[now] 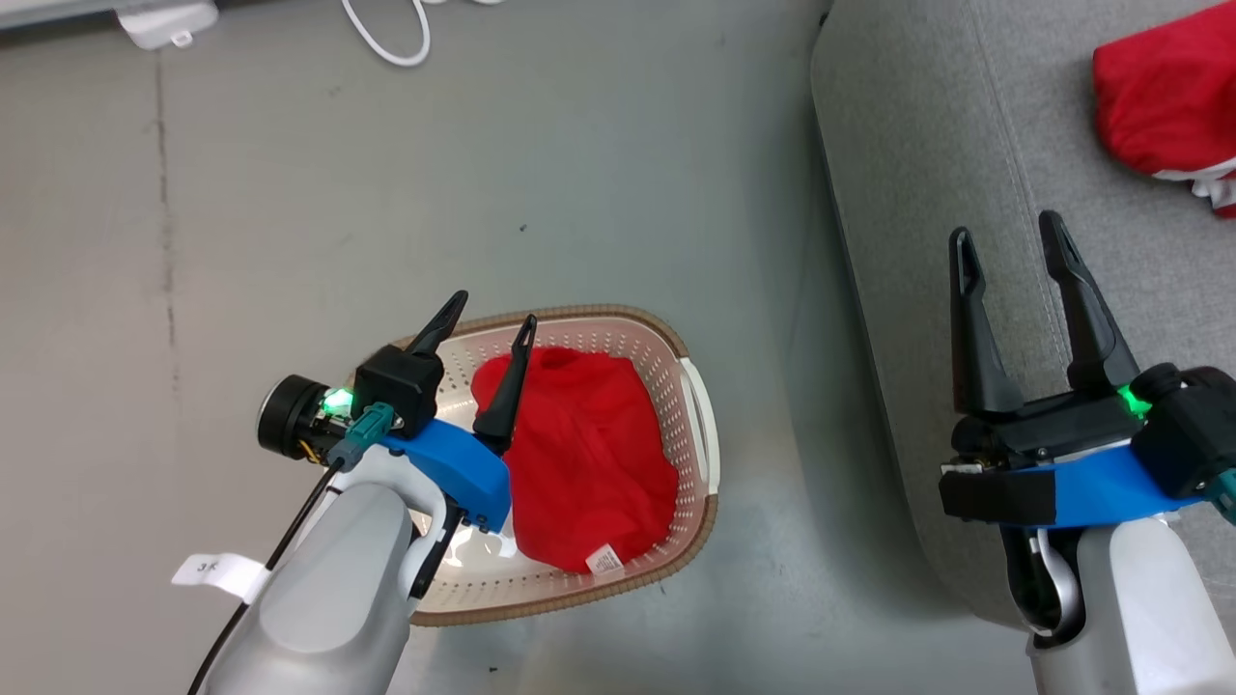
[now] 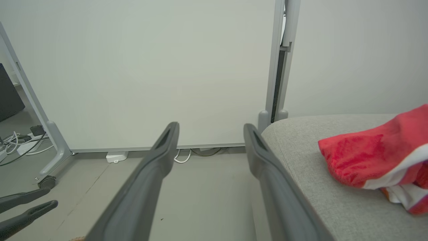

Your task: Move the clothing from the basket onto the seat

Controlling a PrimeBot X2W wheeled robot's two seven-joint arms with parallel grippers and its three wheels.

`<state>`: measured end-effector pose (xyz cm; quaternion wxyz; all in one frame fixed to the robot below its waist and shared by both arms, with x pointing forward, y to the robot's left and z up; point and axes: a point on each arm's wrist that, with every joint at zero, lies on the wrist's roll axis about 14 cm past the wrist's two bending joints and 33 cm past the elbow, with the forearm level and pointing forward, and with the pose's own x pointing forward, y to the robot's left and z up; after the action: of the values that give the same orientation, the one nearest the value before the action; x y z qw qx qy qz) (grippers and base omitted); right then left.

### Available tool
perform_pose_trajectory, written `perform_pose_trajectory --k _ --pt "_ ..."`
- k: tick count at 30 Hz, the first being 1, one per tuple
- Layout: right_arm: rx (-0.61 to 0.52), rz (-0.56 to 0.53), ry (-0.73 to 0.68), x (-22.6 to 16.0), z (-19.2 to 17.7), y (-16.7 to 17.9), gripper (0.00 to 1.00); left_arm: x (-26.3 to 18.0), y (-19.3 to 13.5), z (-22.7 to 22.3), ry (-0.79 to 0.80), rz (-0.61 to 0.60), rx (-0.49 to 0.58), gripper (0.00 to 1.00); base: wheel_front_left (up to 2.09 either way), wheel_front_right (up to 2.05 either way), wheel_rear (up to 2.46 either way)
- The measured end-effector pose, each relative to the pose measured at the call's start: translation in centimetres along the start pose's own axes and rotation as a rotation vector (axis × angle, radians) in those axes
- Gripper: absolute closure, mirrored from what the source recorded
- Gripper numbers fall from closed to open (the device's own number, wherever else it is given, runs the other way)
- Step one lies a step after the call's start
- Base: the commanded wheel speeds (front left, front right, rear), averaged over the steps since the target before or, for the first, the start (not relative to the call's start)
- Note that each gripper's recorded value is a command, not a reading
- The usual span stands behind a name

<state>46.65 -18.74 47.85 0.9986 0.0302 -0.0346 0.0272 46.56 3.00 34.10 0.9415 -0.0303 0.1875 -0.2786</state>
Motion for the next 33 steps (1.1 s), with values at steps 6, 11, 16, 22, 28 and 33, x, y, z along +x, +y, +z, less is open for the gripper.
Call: perform_pose_trajectory --k 6,11,16,22,28,33 --pt "-0.012 -0.004 0.021 1.1 -1.5 -0.5 0.0 1.6 -0.9 -5.1 0.146 -0.061 -0.018 0.0 0.0 0.0 0.0" --pt "-0.017 -0.003 0.04 1.7 -2.7 -0.6 0.0 1.9 -1.5 -8.3 0.242 -0.098 -0.017 0.0 0.0 0.0 0.0" --pt "-0.022 0.002 0.057 2.4 -3.9 -0.7 0.0 2.1 -1.8 -11.8 0.345 -0.128 -0.02 0.0 0.0 0.0 0.0" --pt "-0.03 0.002 0.081 3.0 -5.5 -1.0 0.0 1.2 -2.1 -16.6 0.517 -0.158 -0.011 0.0 0.0 0.0 0.0" --pt "-0.039 -0.004 0.1 3.2 -6.7 -1.4 0.0 0.3 -2.0 -20.1 0.665 -0.179 0.006 0.0 0.0 0.0 0.0" --pt "-0.044 -0.01 0.124 3.2 -7.9 -1.8 0.0 -0.1 -1.2 -22.3 0.759 -0.174 0.009 0.0 0.0 0.0 0.0"
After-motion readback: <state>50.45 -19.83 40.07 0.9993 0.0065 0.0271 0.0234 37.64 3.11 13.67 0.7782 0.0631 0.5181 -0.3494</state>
